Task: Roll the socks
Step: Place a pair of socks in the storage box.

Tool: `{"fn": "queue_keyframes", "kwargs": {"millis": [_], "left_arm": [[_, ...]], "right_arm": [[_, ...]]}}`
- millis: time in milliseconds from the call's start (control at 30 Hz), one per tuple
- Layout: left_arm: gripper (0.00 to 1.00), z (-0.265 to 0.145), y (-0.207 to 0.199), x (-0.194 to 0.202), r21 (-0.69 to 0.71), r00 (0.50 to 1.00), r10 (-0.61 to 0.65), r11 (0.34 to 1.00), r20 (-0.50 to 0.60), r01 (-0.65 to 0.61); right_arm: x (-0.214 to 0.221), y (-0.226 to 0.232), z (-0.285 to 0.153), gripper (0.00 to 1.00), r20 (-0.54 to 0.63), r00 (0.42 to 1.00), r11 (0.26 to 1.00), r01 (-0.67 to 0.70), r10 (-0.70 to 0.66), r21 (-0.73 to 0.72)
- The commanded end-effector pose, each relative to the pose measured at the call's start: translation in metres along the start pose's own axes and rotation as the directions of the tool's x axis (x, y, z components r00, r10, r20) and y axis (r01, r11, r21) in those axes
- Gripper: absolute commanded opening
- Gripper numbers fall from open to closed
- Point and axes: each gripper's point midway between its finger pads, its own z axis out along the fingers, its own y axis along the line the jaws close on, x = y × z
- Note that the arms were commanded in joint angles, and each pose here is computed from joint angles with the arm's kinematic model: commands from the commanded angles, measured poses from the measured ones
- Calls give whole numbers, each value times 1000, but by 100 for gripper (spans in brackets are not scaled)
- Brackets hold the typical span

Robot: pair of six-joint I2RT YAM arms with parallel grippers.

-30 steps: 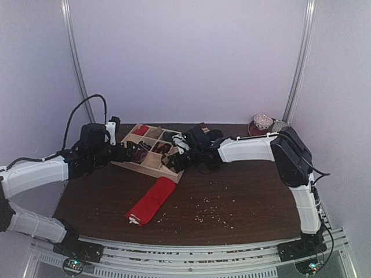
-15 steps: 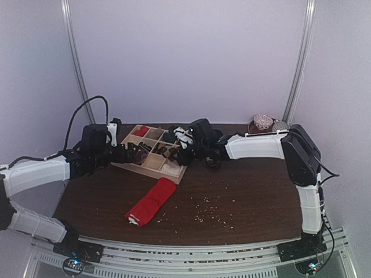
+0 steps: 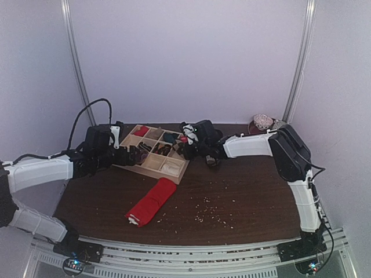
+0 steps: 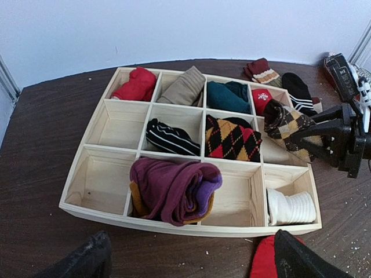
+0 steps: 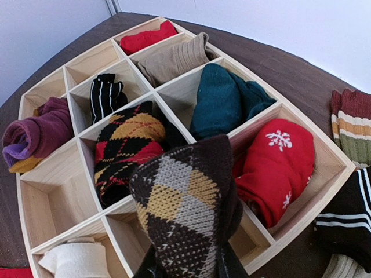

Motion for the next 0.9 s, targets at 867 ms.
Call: {"fn": "queue_keyframes", "kwargs": {"millis": [867], "left_arm": [[96, -6, -17, -15, 109, 999, -21, 994, 50, 16]], "right_arm": [[126, -25, 15, 0, -431, 898, 951, 55, 87, 305]]}}
